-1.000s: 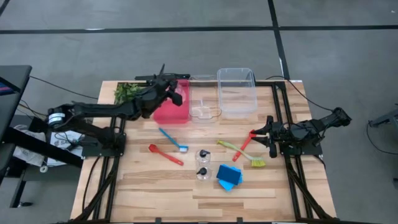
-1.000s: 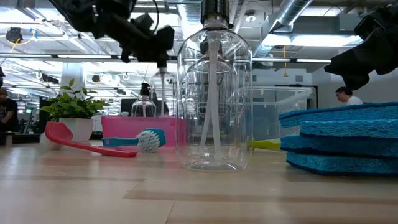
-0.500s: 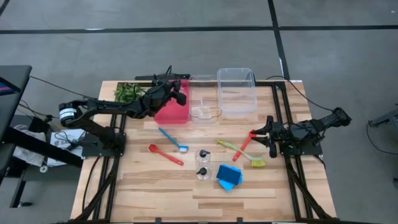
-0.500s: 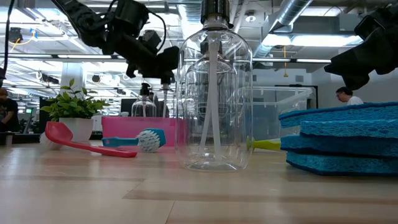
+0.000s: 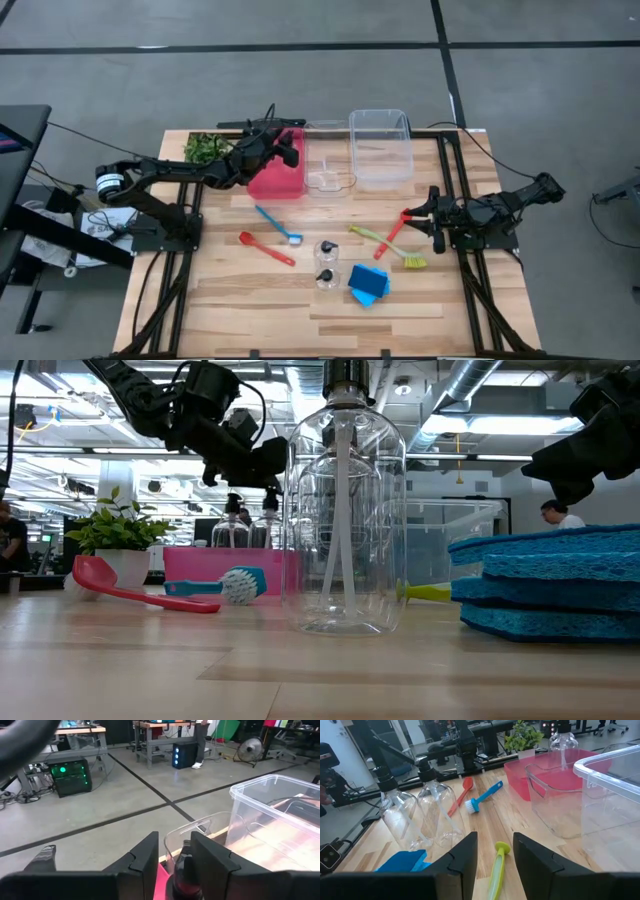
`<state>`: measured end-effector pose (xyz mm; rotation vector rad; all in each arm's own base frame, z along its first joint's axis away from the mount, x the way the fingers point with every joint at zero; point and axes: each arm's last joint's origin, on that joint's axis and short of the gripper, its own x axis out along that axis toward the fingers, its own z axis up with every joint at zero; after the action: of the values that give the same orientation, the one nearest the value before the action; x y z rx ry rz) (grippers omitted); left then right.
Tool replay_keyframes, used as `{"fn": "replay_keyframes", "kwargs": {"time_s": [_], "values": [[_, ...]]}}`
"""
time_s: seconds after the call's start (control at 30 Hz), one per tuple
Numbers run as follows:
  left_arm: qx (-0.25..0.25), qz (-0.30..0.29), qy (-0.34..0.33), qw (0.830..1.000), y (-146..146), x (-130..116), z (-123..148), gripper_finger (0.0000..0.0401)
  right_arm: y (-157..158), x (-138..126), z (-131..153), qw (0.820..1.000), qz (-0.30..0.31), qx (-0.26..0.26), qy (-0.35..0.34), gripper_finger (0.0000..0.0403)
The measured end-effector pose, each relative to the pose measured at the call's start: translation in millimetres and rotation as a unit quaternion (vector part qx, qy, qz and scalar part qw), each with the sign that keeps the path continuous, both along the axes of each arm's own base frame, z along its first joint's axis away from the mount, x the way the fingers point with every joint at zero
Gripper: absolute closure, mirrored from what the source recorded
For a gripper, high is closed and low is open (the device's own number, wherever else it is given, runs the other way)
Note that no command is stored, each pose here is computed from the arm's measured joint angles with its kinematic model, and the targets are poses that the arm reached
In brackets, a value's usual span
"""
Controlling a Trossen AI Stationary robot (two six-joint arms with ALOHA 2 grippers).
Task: Pick & Place Kitchen Sink Supplies
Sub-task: Put the spray bottle into the pink bin
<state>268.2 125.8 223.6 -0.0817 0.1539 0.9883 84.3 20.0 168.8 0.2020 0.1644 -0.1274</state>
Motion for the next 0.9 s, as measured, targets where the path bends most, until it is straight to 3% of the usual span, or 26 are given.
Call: {"fn": "replay_keyframes", "kwargs": {"time_s": [0.27,0.77,0.9], "values": [[0.0,0.0,0.0,1.0,0.0,0.0,0.0,0.0278,0.0,0.0,0.0,1.0,0.0,0.0,0.0,0.0284],[-0.005,-0.036,0.0,0.999,-1.3,1.7,-0.3,0.0203,0.0,0.0,0.1,1.0,0.0,0.0,0.0,0.0284],[0.017,-0.047,0.025,0.998,-4.7,1.6,2.7,0.0199,0.0,0.0,0.1,1.0,0.0,0.0,0.0,0.0284]]}}
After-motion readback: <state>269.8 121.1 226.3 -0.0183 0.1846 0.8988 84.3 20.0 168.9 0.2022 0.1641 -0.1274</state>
